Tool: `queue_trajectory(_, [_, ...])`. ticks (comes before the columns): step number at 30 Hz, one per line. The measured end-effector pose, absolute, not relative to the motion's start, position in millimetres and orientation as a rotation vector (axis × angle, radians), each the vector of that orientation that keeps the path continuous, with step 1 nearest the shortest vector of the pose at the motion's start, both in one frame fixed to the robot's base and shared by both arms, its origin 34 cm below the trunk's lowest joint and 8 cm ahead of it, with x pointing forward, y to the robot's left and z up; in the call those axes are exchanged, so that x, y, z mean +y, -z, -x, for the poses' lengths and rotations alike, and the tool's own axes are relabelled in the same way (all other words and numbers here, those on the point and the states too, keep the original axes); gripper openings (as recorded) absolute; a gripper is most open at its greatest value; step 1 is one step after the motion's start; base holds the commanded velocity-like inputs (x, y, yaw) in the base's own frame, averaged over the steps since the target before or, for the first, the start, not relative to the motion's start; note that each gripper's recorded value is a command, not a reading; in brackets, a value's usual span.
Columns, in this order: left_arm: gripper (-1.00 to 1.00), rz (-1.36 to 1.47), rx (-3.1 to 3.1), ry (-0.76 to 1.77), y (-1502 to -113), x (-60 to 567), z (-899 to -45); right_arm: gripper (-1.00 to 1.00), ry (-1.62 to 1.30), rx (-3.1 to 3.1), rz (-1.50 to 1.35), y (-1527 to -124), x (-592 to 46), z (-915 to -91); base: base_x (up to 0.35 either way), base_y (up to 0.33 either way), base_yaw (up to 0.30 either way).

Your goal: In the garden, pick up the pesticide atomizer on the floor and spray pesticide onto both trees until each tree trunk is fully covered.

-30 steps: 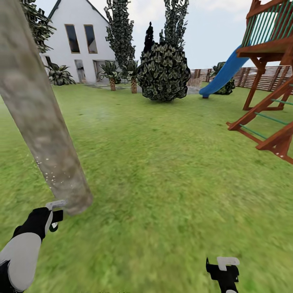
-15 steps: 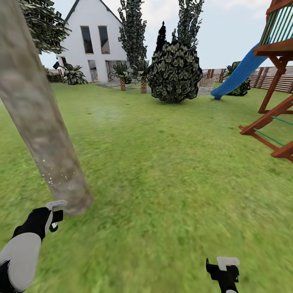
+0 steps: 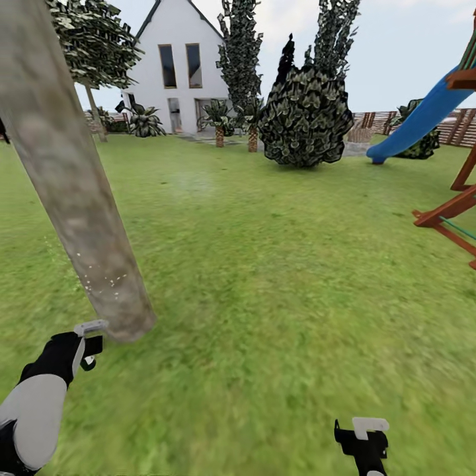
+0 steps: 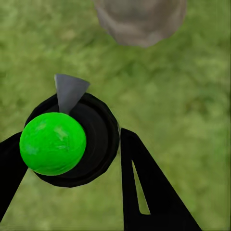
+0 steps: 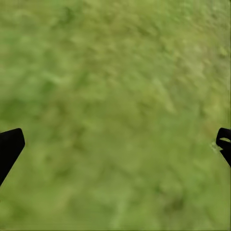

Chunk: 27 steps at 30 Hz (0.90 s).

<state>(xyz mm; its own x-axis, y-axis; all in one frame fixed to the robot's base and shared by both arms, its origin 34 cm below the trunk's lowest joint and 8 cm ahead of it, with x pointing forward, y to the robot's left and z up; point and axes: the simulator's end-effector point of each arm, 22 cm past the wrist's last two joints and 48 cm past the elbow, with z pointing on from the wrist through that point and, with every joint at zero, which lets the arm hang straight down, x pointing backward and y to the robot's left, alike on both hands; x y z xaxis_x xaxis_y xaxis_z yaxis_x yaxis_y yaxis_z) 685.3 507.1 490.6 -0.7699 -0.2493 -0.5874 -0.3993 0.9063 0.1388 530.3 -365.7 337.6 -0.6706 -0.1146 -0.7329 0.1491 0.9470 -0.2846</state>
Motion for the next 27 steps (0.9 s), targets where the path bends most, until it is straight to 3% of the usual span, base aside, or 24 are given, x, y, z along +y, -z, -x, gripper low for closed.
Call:
queue_trajectory(8, [-1.00, 0.491, 2.379, -0.279, -577, 503, -759, 1.00, 0.412, 2.269, -0.024, -338, -367, -530, 0.002, -0.002, 0.262])
queue_trajectory(15, [-1.00, 0.497, 2.396, -0.274, -581, 503, -760, 1.00, 0.417, 2.268, -0.023, -338, -370, -530, 0.000, 0.000, 0.014])
queue_trajectory(20, [-1.00, 0.500, 2.379, -0.276, -588, 505, -763, 1.00, 0.417, 2.268, -0.023, -338, -370, -530, 0.246, -0.016, 0.000])
queue_trajectory(27, [-1.00, 0.509, 2.341, -0.295, -607, 514, -768, 1.00, 0.416, 2.268, -0.023, -338, -369, -530, 0.048, -0.241, 0.029])
